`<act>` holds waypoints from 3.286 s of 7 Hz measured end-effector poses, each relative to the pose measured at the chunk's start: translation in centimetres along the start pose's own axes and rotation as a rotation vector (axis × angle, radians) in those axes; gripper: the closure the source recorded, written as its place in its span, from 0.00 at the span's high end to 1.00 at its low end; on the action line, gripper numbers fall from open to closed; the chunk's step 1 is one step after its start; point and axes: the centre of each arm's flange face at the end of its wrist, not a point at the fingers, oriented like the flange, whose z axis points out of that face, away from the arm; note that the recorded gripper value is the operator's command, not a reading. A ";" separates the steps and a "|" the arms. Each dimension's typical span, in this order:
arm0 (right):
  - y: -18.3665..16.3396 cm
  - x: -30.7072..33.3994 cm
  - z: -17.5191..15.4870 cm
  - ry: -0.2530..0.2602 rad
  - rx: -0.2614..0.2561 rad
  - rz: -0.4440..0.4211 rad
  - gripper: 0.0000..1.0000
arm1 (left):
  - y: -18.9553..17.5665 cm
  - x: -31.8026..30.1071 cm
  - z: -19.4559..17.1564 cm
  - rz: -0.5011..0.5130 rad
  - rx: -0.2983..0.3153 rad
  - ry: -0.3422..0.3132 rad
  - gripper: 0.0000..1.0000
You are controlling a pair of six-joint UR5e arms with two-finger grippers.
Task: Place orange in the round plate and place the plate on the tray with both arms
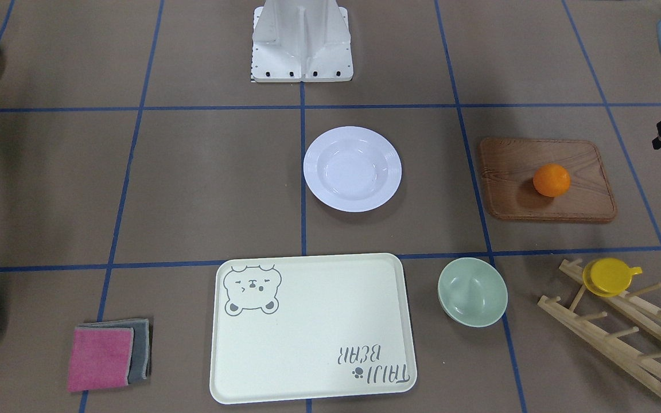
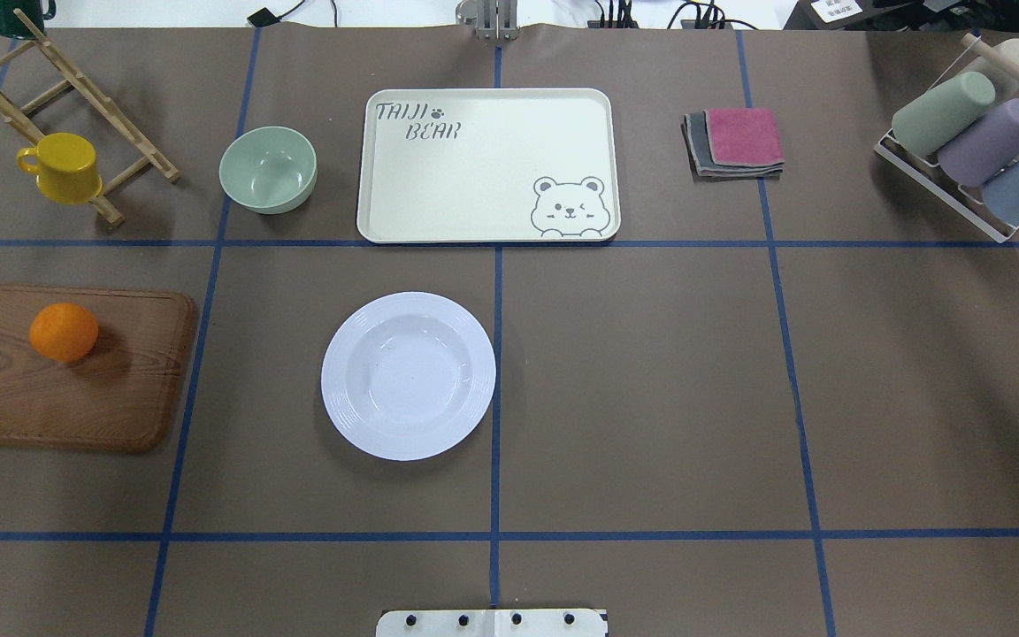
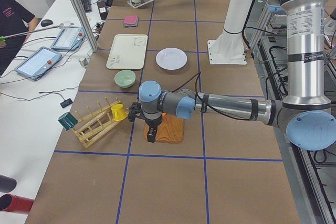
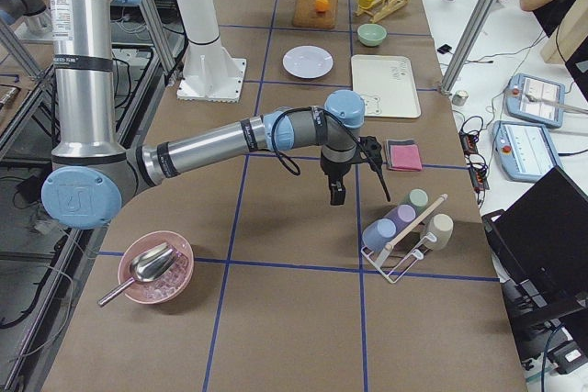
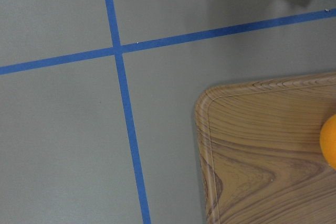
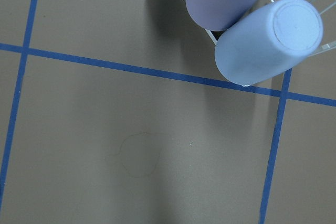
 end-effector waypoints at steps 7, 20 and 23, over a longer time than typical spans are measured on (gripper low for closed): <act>-3.3 -9.1 -0.2 -0.182 0.060 -0.032 0.92 | -2.7 3.8 -1.9 -0.092 0.067 0.023 0.99; -2.8 -38.8 10.8 -0.788 0.095 0.147 0.99 | -4.7 16.0 4.5 -0.216 0.049 0.093 0.99; -1.5 -41.0 12.0 -0.802 0.106 0.153 0.98 | -5.2 17.3 7.4 -0.223 0.035 0.063 0.99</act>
